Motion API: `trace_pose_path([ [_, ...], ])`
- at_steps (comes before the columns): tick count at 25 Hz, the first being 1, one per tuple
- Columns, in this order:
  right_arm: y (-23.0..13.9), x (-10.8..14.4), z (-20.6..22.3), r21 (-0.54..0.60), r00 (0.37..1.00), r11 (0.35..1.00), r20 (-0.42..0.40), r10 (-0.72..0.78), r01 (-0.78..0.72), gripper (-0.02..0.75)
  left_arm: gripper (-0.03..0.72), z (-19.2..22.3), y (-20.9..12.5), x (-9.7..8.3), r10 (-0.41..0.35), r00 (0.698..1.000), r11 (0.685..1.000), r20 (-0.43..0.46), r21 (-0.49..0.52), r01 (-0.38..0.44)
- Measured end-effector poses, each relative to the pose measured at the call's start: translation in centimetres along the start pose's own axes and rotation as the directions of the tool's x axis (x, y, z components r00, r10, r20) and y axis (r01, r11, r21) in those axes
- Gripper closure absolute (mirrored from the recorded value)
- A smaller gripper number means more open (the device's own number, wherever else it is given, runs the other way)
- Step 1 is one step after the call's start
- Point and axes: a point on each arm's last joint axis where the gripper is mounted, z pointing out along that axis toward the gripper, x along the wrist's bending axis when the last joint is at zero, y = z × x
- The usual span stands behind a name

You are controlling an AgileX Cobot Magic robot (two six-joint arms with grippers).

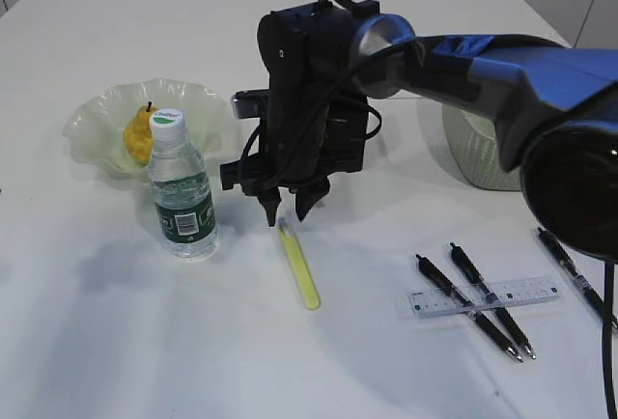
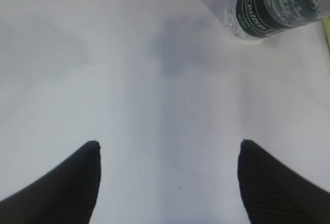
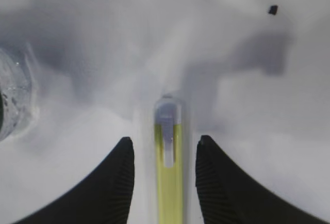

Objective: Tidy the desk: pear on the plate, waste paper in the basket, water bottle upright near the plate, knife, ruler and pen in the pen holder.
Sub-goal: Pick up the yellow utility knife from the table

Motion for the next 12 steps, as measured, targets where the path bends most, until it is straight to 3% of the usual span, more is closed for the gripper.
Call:
trace_pose_path([
  [12, -0.2, 0.3, 1.4, 0.021, 1.000, 1.000, 0.020, -0.015, 0.014, 0.436, 0.098, 0.0, 0.0, 0.0, 0.000, 1.000, 1.000, 0.000, 0.000, 0.000],
])
